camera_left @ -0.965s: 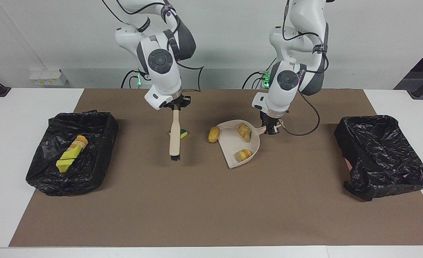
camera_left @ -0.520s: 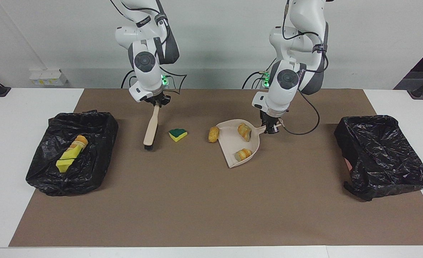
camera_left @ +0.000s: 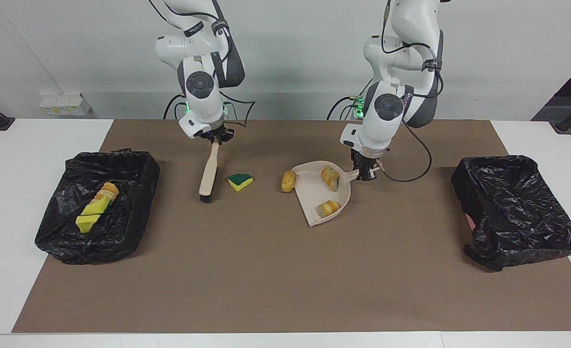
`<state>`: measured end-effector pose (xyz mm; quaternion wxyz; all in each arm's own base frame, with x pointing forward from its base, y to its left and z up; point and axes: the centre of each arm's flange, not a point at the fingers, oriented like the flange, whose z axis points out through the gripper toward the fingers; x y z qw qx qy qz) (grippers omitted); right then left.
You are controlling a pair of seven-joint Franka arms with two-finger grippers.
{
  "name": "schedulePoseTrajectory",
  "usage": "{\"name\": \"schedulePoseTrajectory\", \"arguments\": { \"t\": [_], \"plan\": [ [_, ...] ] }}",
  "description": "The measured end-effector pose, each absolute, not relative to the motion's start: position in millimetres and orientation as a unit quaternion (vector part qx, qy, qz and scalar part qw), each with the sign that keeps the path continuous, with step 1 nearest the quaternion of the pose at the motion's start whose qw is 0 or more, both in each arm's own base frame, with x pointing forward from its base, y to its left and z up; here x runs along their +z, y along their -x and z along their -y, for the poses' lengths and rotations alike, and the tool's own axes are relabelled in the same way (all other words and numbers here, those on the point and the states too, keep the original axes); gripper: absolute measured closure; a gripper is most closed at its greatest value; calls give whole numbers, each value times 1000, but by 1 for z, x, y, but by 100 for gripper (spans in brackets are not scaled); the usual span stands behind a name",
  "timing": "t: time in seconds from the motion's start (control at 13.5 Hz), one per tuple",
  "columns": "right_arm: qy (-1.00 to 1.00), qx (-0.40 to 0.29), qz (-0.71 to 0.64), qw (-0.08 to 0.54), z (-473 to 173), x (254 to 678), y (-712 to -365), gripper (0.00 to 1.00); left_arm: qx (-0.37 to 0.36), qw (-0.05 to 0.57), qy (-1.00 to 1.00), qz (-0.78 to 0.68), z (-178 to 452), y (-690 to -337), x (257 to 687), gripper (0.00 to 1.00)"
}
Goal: Sweep and dump trash in bin
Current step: 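Sweep the green sponge and bread into the dustpan with the brush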
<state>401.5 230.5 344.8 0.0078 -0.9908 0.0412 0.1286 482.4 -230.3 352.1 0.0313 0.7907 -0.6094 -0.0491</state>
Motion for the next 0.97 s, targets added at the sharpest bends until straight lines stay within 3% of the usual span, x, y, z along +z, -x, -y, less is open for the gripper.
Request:
{"name": "schedulePoseTrajectory", "arguments": {
  "t": [0.59,0.97],
  "plan": [
    [987,124,-38,97,-380,361,-454,74,-49,32,-792,608,229,-483,352,69],
    [986,125,-17,111,-394,376,-459,74,-51,34,-807,588,227,-483,352,69]
  ]
}}
